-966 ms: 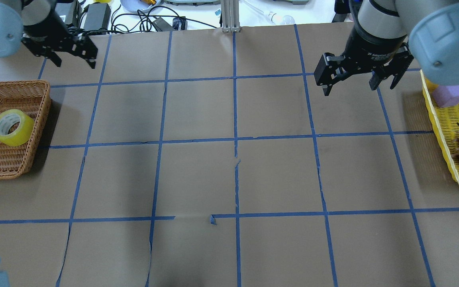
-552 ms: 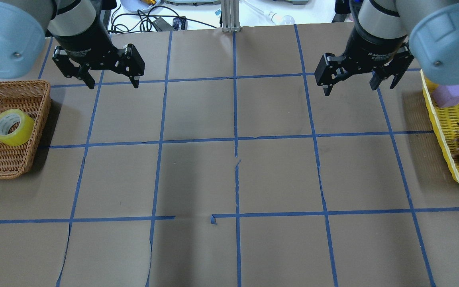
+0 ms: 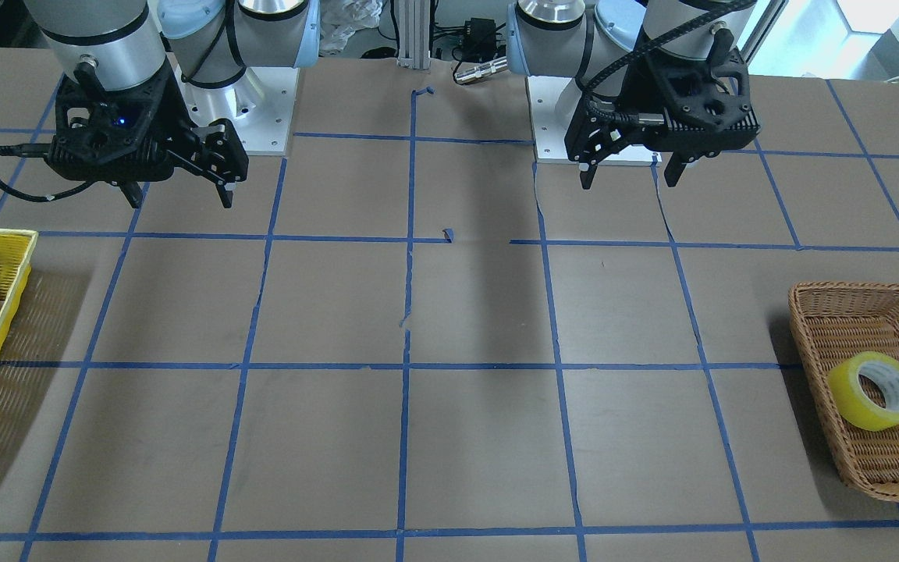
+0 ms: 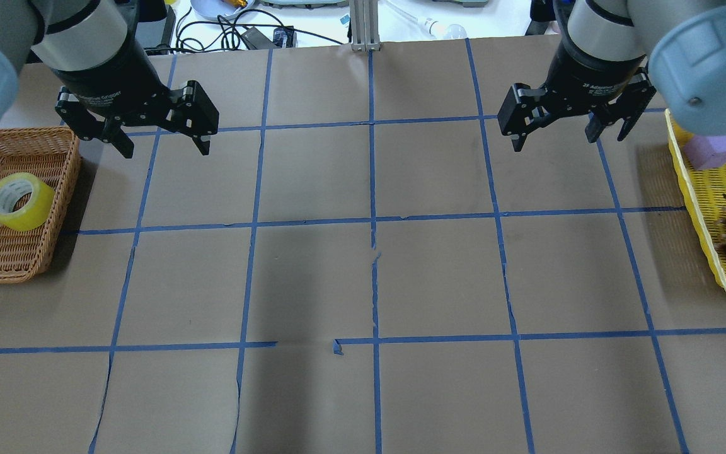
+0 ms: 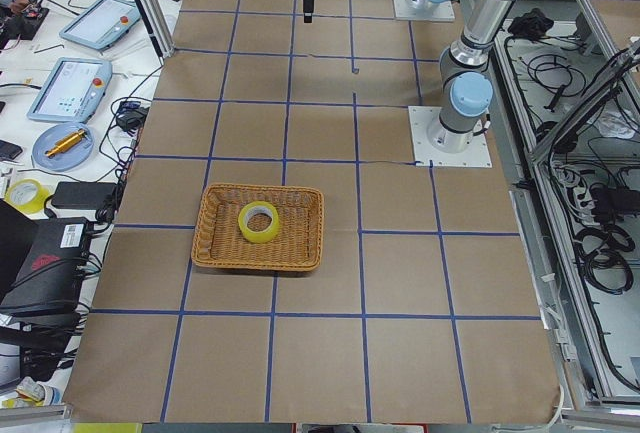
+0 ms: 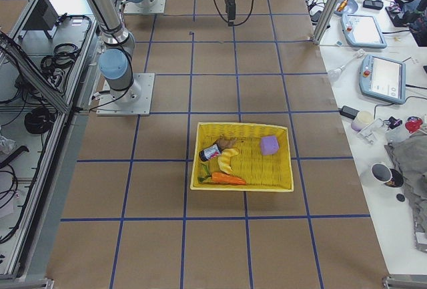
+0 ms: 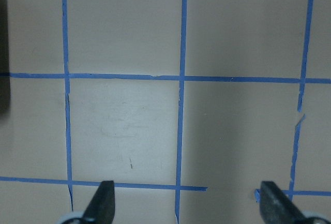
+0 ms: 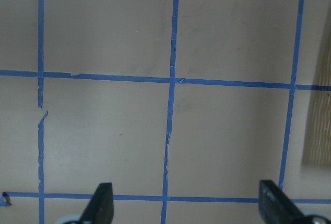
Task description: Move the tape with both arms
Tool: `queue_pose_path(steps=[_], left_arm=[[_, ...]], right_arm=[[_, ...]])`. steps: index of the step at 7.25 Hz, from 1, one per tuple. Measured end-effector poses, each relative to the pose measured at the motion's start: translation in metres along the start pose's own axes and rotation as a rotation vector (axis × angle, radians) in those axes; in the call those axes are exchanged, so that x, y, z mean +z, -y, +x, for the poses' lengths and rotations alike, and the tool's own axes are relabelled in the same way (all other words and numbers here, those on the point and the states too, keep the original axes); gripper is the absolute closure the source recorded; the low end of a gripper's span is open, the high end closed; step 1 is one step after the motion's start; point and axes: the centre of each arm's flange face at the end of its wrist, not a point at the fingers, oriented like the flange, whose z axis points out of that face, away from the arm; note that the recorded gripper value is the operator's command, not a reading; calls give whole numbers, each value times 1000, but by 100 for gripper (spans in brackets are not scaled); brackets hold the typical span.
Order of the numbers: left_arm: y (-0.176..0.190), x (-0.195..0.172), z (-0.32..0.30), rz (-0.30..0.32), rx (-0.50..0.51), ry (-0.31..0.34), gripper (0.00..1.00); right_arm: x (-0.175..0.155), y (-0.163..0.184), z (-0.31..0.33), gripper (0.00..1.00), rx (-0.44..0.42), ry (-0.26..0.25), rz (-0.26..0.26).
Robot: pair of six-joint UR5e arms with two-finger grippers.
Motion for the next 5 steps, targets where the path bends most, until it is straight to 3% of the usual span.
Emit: queue_pose_path(steps=[2, 5], left_arm=[[7, 1, 4, 57, 2, -33, 2], [6, -3, 5, 75, 3, -38, 0]], right_arm=[[0, 0, 0, 0, -3, 0, -3], [1, 2, -1, 0, -4, 0, 5]])
